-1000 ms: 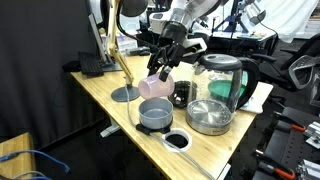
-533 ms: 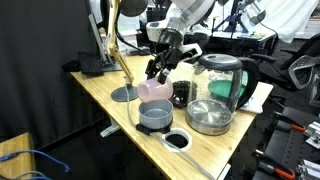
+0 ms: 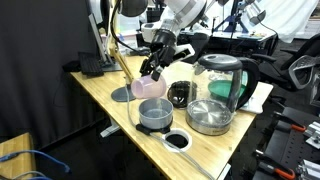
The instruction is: Remove the lid from the gray pot then pour some contents from the pink cup into the gray pot
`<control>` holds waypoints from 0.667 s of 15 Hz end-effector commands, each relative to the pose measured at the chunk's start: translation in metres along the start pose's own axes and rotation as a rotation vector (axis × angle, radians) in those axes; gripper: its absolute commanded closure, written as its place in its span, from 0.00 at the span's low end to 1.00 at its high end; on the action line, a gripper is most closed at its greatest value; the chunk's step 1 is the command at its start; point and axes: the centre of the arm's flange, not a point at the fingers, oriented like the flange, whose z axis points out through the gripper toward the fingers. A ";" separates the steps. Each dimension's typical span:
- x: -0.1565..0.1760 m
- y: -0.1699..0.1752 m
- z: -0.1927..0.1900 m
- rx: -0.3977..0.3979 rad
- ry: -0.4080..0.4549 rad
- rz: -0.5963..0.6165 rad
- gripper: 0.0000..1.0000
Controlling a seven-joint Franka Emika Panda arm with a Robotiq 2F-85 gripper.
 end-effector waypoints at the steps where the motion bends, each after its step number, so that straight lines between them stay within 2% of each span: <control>1: 0.004 0.013 -0.005 0.039 0.032 -0.010 0.57; 10: 0.008 0.013 -0.009 0.031 0.021 -0.003 0.57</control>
